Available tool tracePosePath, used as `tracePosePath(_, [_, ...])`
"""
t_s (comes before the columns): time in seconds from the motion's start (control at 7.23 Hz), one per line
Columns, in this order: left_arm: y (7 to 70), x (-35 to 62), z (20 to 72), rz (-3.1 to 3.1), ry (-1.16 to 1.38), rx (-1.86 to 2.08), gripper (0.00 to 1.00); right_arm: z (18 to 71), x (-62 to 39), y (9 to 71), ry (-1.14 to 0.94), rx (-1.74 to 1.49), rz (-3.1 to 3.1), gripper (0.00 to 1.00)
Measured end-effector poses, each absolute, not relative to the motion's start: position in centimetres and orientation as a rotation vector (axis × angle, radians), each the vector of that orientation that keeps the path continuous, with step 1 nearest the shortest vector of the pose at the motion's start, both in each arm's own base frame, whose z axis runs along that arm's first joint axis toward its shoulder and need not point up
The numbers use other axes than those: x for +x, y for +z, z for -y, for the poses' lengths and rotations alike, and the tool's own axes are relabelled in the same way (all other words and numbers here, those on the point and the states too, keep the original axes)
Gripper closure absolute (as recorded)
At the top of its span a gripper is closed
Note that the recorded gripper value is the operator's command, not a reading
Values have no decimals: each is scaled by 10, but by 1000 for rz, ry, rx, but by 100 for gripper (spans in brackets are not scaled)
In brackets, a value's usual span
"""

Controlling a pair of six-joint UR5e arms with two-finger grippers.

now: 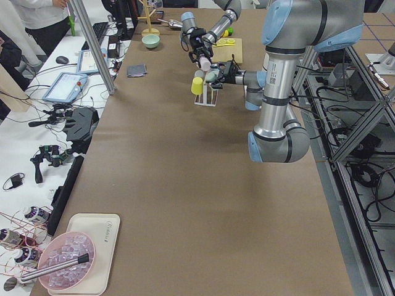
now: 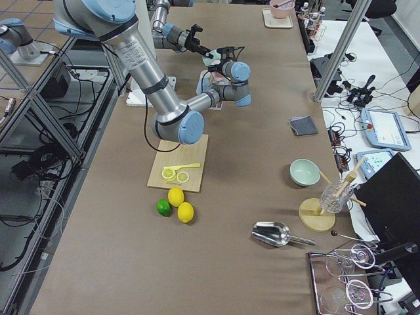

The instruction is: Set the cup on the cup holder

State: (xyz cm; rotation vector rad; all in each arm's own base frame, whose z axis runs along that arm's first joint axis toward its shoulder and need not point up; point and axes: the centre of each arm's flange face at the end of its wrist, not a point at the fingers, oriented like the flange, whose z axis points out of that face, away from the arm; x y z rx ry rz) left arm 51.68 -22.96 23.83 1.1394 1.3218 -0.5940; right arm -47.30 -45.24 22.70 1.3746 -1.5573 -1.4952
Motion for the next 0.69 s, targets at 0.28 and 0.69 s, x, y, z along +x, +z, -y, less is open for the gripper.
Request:
tracePosePath(0.28, [234,513,233,-1327,-606,1143,2,459,-465,230,-1492,1378,1545,72])
tracePosePath(0.69, [214,483,257,-1354,-662,1173,2,463,-459,232,-1490,1379,1538,70])
